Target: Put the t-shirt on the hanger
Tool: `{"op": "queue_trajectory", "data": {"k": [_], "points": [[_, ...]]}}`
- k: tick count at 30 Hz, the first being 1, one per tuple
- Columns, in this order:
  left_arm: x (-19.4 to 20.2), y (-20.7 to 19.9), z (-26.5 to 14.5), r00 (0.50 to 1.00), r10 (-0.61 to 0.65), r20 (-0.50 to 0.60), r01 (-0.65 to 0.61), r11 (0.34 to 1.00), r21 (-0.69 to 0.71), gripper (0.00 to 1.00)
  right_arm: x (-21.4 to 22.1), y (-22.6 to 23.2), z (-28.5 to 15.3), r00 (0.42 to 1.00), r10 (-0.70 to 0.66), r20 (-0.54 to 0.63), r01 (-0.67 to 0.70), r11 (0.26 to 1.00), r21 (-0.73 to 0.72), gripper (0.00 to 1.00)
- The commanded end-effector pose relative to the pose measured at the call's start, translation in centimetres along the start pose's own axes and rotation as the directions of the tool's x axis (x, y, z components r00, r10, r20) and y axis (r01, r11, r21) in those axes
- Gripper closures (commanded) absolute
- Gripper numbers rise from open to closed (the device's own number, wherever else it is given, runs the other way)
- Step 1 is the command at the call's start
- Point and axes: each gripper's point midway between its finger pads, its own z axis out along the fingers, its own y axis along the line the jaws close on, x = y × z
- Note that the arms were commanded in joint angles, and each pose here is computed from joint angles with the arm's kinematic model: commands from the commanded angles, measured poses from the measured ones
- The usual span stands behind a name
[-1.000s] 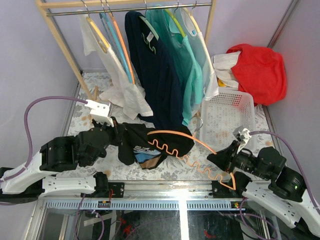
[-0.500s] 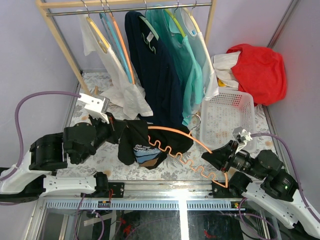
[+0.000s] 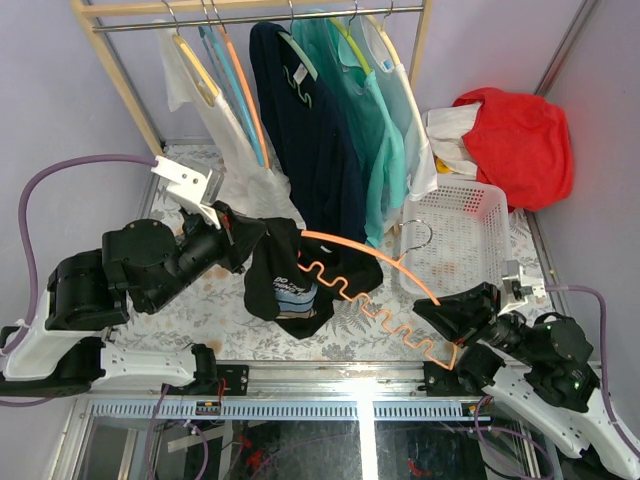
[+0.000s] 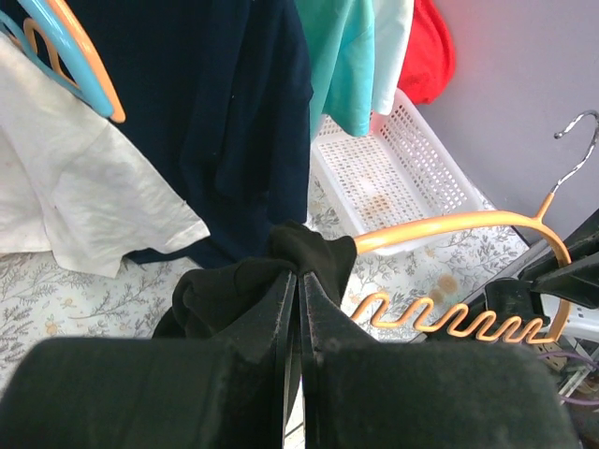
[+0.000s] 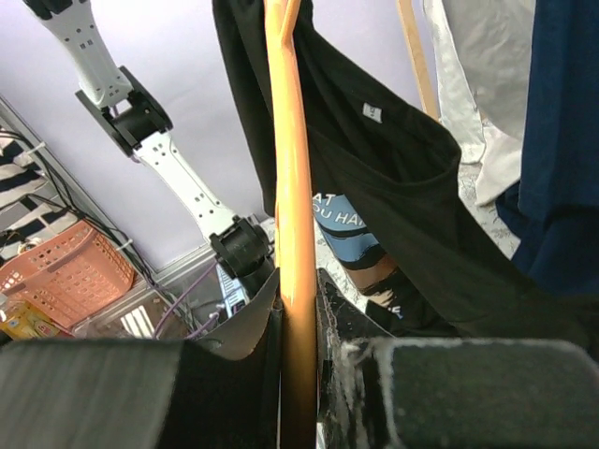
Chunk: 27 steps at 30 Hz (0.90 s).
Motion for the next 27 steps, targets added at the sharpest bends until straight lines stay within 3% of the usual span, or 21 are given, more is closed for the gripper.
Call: {"op": "queue_trajectory", "data": {"k": [1,13,23,27], "points": [[-2.9,0.1,-0.8,0.997,-0.002,0.075,0.001,1.0,0.008,1.0,-6.6,4.3,-1.1,0.972,-0.087,0.22,0.119,0.984,-0.134,1.0],[-5.3,1.8,-2.5,0.993,-0.001,0.119,0.007,0.999,-0.047,1.0,-10.3,6.4,-3.5,0.921,-0.241,0.306,0.288,0.95,-0.118,1.0],[-12.5,-2.0,-2.1,0.974,0.06,0.217,-0.068,0.997,0.031,1.0,-12.8,7.0,-4.1,0.879,-0.325,0.349,0.37,0.926,-0.071,1.0],[-13.7,-4.3,-1.2,0.965,0.079,0.248,-0.106,0.99,0.097,1.0,-12.7,6.8,-4.0,0.88,-0.337,0.334,0.377,0.924,-0.063,1.0]]}}
